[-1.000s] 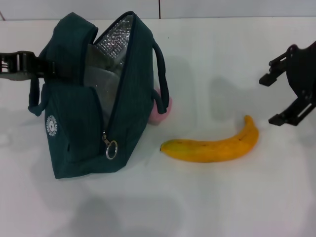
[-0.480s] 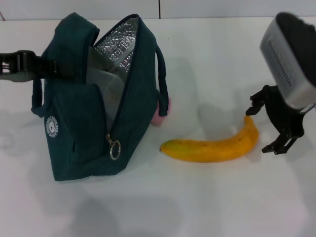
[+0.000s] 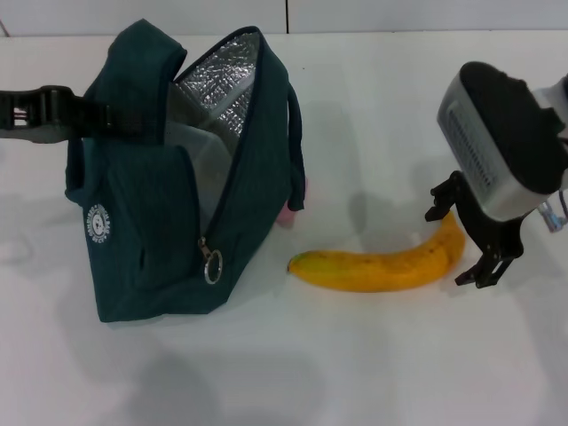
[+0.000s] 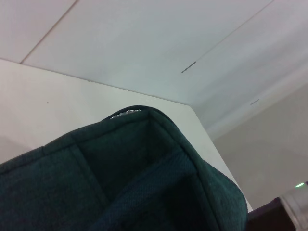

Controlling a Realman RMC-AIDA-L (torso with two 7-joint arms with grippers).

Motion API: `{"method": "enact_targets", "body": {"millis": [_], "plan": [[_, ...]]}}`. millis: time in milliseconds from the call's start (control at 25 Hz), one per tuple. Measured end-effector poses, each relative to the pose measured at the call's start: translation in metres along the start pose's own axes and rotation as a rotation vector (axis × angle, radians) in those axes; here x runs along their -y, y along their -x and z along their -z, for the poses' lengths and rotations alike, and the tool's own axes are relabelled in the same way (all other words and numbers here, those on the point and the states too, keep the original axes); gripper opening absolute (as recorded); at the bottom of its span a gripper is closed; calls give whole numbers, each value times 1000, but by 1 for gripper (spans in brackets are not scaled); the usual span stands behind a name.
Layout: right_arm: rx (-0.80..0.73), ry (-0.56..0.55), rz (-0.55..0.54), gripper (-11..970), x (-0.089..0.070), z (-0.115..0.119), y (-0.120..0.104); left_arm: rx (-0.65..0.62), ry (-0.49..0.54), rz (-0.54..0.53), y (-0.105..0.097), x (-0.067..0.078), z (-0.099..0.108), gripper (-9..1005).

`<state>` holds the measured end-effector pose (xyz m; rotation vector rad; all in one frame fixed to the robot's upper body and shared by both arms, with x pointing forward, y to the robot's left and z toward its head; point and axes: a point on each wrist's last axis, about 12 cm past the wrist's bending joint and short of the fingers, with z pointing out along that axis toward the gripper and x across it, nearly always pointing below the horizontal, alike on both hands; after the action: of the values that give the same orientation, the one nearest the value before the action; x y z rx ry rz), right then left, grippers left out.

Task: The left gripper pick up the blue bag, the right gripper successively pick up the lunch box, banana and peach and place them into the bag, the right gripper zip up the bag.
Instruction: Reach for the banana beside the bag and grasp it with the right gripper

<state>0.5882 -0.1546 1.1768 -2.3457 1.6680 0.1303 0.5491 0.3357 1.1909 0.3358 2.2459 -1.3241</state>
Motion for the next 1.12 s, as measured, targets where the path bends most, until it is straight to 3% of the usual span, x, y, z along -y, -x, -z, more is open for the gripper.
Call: {"method": "enact_targets", "body": {"millis": [600,1120], "plan": [[12,24,9,762,3,-24,1,-1,-3,-7,2,1,-1,46],[-9,27,2,692,2,-26,6,-1,4,-5,1,1,2,47]]}}
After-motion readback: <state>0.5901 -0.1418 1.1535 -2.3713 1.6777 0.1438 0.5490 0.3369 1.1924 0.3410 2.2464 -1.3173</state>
